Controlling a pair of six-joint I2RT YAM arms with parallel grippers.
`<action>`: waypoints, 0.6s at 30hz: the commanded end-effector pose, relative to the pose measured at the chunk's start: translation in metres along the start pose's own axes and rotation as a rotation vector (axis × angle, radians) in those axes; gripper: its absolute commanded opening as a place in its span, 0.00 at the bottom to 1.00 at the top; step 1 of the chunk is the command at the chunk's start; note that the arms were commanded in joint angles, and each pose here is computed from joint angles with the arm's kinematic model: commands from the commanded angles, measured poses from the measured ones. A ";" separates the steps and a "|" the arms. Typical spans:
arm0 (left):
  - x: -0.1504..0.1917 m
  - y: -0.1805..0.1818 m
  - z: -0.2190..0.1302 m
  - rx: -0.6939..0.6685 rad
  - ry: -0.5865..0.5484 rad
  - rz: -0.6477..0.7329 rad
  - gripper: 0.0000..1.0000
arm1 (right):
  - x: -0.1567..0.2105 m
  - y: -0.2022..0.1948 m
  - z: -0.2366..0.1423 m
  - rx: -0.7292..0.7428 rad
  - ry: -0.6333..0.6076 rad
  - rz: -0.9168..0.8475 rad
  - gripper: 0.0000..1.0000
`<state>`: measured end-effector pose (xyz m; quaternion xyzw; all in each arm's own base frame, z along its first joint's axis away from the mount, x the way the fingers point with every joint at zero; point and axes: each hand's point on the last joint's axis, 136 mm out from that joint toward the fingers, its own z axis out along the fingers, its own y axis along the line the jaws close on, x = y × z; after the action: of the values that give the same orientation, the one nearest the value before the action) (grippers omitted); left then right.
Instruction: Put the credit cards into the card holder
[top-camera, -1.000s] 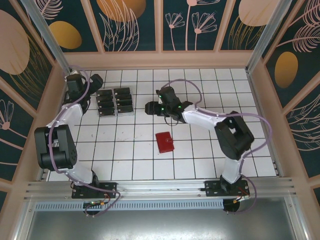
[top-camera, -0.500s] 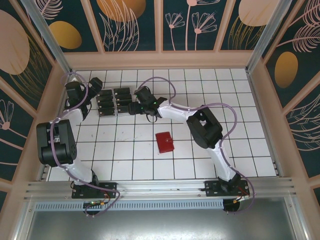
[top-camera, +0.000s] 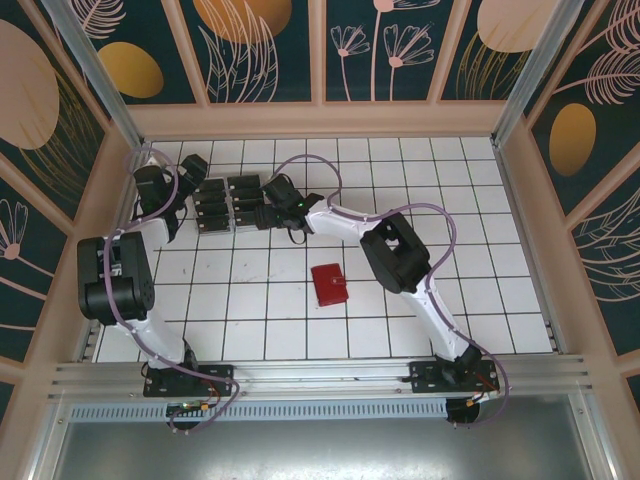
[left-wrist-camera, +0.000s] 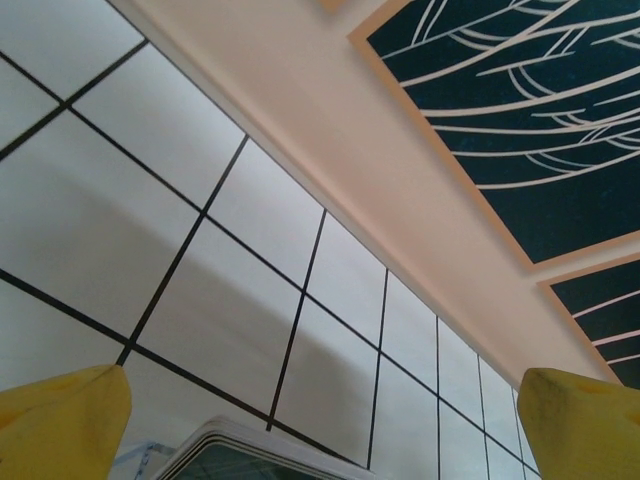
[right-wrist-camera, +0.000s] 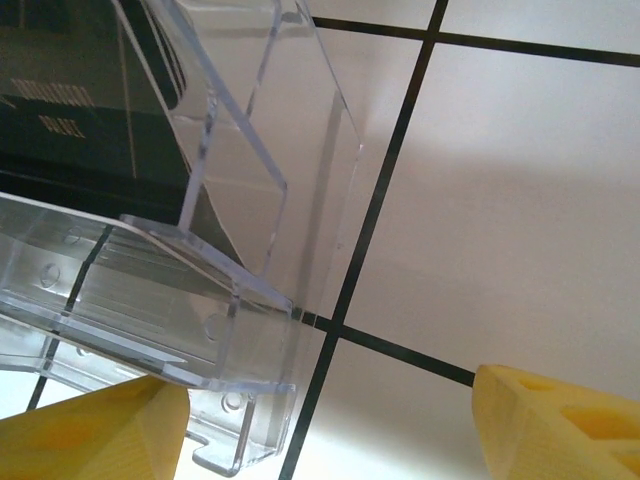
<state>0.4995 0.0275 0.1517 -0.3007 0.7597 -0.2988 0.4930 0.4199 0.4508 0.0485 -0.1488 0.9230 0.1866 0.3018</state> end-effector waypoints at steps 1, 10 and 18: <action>0.005 0.004 0.003 0.023 0.013 -0.022 0.99 | 0.000 -0.015 0.008 0.064 -0.003 -0.001 0.75; 0.018 0.010 0.007 0.037 0.054 -0.052 0.99 | -0.004 -0.034 0.004 0.104 -0.017 0.030 0.74; 0.033 0.007 0.012 0.078 0.104 -0.089 0.99 | -0.007 -0.062 -0.004 0.144 -0.033 0.077 0.74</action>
<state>0.4961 0.0134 0.1255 -0.3075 0.7629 -0.3408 0.4554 0.4402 0.4292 0.0441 -0.1184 0.9236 0.1731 0.3210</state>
